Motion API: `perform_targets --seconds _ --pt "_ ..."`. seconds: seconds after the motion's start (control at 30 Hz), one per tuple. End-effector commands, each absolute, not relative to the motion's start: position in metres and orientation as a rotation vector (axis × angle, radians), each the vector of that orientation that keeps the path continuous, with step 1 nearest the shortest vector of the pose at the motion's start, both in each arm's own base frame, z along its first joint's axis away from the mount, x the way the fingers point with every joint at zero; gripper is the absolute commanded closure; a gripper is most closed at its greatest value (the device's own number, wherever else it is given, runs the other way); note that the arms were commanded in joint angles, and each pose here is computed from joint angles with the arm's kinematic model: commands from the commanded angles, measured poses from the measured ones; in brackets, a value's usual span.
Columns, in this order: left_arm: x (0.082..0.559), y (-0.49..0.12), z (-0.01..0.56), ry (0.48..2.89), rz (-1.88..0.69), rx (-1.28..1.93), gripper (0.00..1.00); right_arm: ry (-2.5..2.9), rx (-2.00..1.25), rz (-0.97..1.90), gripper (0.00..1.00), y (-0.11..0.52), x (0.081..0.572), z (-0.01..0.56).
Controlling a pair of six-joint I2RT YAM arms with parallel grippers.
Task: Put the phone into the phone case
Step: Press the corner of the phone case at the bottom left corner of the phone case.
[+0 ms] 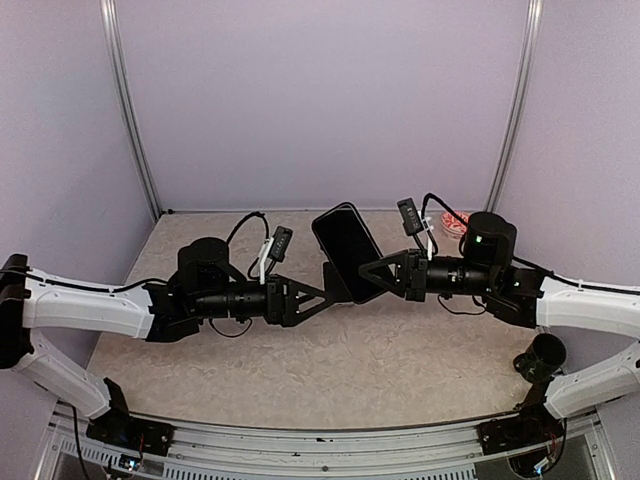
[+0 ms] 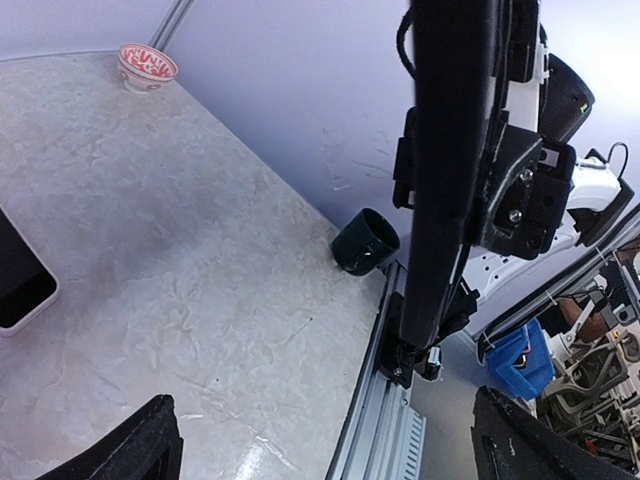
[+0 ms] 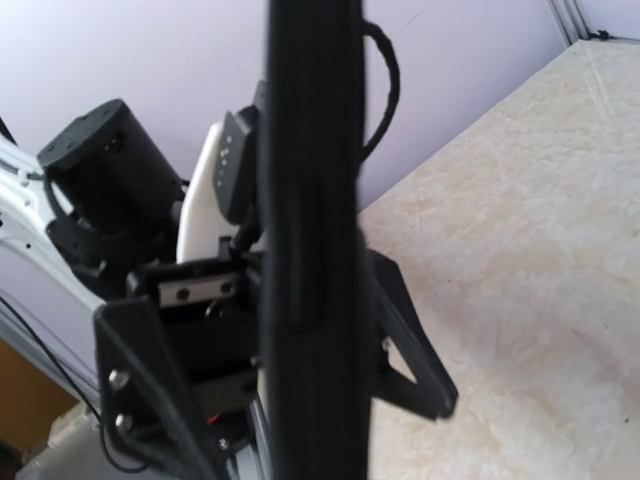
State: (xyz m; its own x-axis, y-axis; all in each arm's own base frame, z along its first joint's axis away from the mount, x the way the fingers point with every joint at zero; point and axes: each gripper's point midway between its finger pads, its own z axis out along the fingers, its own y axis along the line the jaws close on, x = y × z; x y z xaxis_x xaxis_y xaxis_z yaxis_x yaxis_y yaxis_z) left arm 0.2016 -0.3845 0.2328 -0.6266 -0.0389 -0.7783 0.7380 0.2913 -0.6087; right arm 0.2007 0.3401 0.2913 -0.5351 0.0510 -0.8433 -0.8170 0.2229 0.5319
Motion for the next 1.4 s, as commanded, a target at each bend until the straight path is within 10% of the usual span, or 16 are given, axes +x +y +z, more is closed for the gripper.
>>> perform_targets --seconds 0.0,1.07,1.37 --pt "0.196 -0.410 0.270 1.717 -1.522 0.660 0.02 1.565 -0.639 1.486 1.00 0.334 0.200 0.327" --pt "0.176 -0.459 0.265 1.688 -1.708 0.800 0.63 1.593 -0.606 1.445 1.00 0.330 0.205 0.316" --pt "0.177 -0.459 0.274 1.654 -1.731 0.780 0.63 1.624 -0.602 1.428 1.00 0.329 0.207 0.305"
